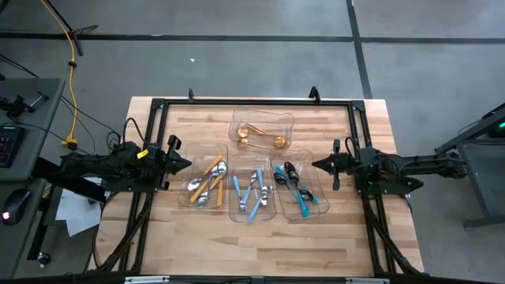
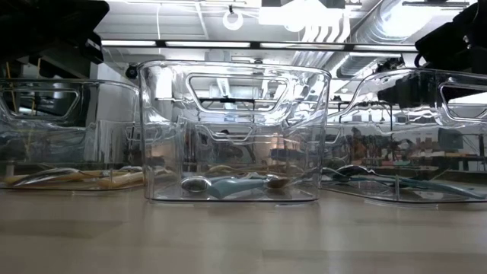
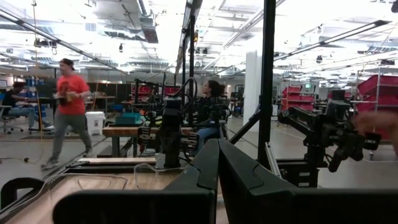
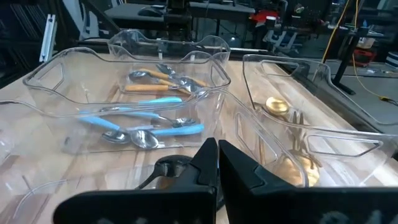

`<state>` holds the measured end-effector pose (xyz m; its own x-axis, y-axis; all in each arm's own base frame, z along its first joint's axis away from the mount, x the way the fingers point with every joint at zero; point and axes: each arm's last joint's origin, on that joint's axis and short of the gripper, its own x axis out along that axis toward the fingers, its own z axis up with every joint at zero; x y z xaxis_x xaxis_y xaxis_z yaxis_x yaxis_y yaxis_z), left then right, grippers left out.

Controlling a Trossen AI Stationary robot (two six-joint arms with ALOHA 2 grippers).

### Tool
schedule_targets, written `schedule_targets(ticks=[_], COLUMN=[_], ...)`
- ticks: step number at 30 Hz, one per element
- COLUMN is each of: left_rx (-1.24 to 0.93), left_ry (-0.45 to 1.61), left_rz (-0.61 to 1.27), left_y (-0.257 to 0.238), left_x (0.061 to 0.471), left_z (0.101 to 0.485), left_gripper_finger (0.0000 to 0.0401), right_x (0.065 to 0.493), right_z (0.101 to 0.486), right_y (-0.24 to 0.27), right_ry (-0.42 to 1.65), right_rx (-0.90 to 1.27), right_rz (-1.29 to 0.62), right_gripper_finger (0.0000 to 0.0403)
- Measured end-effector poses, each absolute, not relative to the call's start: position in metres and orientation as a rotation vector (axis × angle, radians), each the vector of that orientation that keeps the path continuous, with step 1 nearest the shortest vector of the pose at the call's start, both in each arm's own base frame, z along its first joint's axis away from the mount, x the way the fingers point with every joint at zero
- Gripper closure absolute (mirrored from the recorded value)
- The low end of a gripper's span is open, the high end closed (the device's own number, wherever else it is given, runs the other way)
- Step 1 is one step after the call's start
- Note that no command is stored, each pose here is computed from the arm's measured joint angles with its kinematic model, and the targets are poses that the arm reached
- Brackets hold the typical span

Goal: Sort silverware by color (type)
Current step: Return to Home Position

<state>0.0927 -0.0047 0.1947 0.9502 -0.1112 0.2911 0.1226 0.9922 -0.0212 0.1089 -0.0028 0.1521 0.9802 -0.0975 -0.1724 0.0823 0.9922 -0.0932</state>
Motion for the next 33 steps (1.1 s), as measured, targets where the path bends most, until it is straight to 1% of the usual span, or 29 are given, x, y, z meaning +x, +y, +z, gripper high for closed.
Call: schedule_targets(ticks=[19, 29, 33], left_rx=[-0.039, -0.039, -0.039], left_ry=[-0.294, -0.294, -0.293], left_rz=[-0.119, -0.119, -0.119], left_y=[-0.005, -0.005, -0.005], left_x=[0.093, 0.093, 0.093], left_z=[0.195, 0.195, 0.195], left_gripper_finger=[0.0400, 0.0400, 0.0400], right_x=[0.107, 0.097, 0.097], right_z=[0.155, 0.172, 0.174], right_y=[-0.003, -0.003, -0.002], right_ry=[0.149, -0.049, -0.078], right_rx=[-0.086, -0.076, -0.074], right_rz=[-0.091, -0.102, -0.095], right_gripper_finger=[0.0402, 0.0402, 0.0402])
